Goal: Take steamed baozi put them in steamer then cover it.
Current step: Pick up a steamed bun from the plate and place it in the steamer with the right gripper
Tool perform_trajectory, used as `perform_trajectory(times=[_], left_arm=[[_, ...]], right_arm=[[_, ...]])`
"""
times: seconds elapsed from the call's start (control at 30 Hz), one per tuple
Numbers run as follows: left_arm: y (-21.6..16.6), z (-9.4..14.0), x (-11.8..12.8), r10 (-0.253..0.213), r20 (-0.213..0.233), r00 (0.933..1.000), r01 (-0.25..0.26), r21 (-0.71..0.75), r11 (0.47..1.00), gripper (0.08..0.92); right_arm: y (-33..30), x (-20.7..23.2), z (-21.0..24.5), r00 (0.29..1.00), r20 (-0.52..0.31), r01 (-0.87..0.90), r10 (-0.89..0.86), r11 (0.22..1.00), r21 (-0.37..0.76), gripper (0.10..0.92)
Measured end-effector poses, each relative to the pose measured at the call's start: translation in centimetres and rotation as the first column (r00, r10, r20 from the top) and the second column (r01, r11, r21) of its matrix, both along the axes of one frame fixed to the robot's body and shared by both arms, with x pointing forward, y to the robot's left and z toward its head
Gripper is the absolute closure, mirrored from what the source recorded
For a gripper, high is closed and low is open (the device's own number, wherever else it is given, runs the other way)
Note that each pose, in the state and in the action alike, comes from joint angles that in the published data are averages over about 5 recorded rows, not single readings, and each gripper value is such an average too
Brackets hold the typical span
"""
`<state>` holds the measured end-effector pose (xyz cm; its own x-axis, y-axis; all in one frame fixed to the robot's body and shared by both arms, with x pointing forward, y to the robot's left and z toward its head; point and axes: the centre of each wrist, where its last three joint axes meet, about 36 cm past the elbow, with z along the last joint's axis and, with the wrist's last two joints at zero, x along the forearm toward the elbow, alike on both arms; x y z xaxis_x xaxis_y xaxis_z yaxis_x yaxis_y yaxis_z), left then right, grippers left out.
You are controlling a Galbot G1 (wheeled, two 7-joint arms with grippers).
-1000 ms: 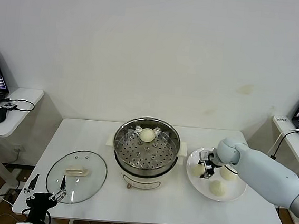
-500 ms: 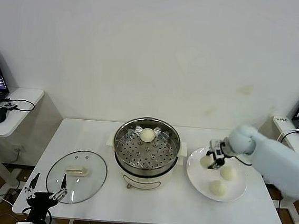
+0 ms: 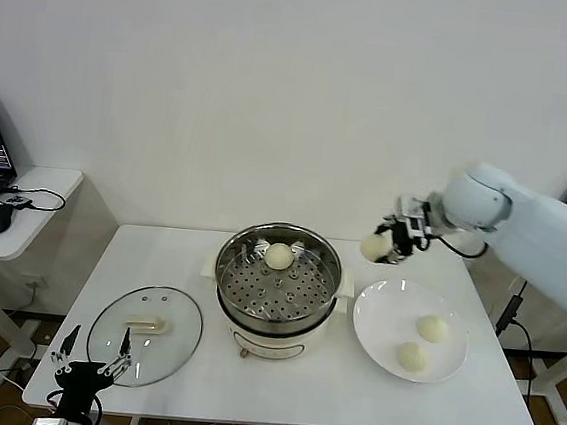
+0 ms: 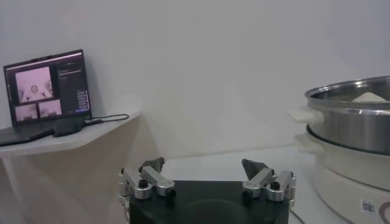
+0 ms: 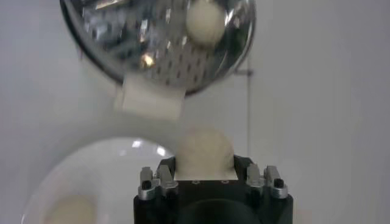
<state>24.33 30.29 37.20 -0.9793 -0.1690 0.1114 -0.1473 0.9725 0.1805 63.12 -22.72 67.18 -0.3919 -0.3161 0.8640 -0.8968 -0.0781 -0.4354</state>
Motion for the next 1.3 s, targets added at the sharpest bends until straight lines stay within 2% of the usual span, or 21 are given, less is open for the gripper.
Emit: perform_trajectory(times=[0.3,0.63,1.2,1.3], left_arm=[[0.6,0.3,0.2,0.009,0.008,0.9999,-0.009,0.007,1.000,0.177],[0.4,0.1,0.3,0.012,0.008,0.9999,-0.012,-0.003,1.000,0.177],[0.7,-0.2,0.6,0.015,0.013,0.9998,-0.015,-0.009,1.000,0.177],[0.6,-0.3,0.7,0.014,0.012,0.9998,-0.014,-0.010,1.000,0.177]], right_arm=[[9.7,0.5,-1.7,0.998,-0.062,-0.023,0.026,0.998,0.058,0.420],[18.1,0.6,-5.5,0.994,-0.108,-0.003,0.009,0.998,0.063,0.420],[23.3,0.6,-10.5,0.990,-0.136,0.051,-0.047,0.998,0.028,0.416],[23.3,0.7,-10.9,0.989,-0.138,0.057,-0.052,0.998,0.027,0.388]])
